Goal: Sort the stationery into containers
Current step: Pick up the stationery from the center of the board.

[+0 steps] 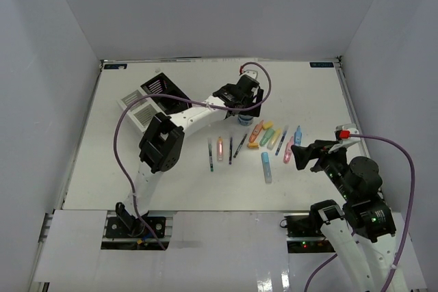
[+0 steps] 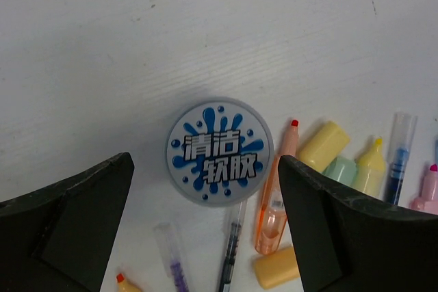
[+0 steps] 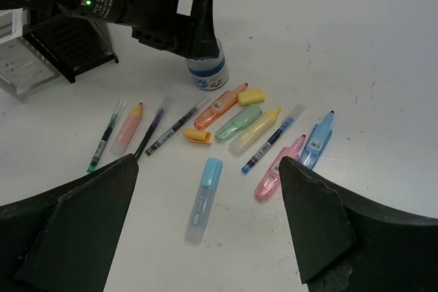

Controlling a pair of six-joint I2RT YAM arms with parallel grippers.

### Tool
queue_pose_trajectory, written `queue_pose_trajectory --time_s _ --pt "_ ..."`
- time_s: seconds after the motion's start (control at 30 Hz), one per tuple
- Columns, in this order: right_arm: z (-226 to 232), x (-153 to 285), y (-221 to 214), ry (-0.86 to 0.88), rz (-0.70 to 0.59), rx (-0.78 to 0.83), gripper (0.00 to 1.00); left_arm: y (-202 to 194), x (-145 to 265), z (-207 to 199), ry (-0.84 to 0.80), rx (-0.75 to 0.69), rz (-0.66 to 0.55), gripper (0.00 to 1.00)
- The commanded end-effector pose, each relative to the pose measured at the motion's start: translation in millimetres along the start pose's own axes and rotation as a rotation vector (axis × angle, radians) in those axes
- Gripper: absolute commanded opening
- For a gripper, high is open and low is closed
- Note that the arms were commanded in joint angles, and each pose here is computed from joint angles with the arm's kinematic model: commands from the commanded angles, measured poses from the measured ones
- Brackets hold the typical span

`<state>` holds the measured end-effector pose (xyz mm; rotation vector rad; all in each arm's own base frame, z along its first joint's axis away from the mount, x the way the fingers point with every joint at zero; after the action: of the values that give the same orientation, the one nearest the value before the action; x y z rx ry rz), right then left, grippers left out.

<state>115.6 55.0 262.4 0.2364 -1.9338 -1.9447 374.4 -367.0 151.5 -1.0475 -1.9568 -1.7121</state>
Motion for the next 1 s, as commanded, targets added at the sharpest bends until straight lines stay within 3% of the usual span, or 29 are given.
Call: queue_pose_trajectory --time_s 0.0,0.4,0.43,0.7,0.83,0.97 --pt "5.5 -3.5 6.5 0.048 -0.029 -0.009 0.90 31.9 0.1 -10.4 -0.011 -0.021 -0.109 0.98" --pt "7.2 -4.3 0.5 0.066 -0.018 -0.010 0.90 9.8 -30.8 -5.6 0.020 -0.049 -0.055 0.95" --pt "7.4 -4.5 0.0 0.068 -0.016 -0.010 0.90 8.8 -30.5 -5.6 0.016 -0.049 -0.050 0.92" --pt "7.4 -2.3 0.6 0.067 -0.031 -0.009 0.90 49.1 9.5 -14.5 -0.025 -0.060 -0.145 0.40" --pt "7.4 -1.8 0.9 0.067 -0.035 -0.009 0.90 87.2 56.1 -8.7 0.002 -0.053 -0.231 0.36" --pt "8.2 -1.5 1.0 0.075 -0.036 -0.007 0.90 128.0 108.1 26.1 0.084 -0.011 -0.330 0.35"
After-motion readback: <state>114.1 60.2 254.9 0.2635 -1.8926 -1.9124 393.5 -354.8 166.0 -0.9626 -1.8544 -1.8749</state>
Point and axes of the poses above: each gripper's point midway between its finger pads, its own x axis back along the fingers, its own z axis along the line the jaws close on, y = z × x, the point moved 7 cm from there along x, back along the fingers, and after that the axes turned 9 degrees about x, right-handed, at the moved point
